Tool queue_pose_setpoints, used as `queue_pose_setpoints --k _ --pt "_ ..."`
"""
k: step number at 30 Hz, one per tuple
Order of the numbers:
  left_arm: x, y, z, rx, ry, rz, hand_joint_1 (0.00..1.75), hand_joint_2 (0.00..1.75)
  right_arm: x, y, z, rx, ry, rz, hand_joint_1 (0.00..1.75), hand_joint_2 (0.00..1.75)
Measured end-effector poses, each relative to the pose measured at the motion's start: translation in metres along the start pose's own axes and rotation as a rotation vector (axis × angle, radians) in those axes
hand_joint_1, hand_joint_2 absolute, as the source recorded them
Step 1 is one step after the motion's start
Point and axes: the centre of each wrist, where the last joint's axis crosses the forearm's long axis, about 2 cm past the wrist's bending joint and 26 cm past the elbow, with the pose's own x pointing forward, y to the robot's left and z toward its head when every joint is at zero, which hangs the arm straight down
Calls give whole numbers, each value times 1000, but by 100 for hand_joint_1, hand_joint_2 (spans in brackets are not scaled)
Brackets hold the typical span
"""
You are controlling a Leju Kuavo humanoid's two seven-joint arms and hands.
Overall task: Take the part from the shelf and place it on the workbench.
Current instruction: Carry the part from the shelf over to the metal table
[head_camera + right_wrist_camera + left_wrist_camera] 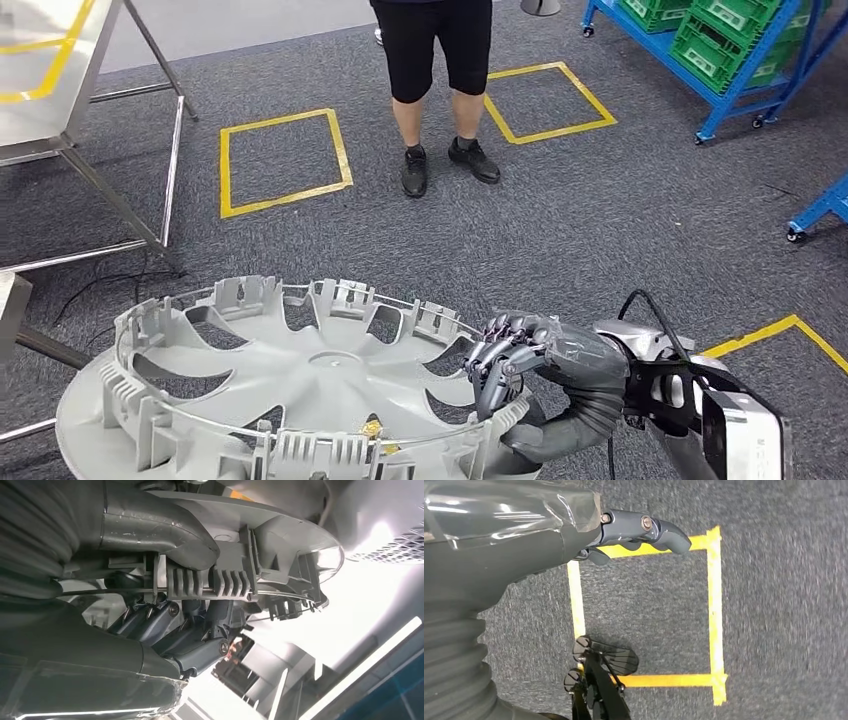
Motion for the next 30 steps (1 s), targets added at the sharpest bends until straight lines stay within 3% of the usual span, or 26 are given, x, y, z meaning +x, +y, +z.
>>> queue_pose_setpoints --k 15,30 --pt "10 0 -5 -29 -58 -96 0 175 20 -3 -16 23 -39 285 166 175" --pt "12 5 -9 -27 -69 -105 0 175 31 -1 -25 21 -95 345 166 175"
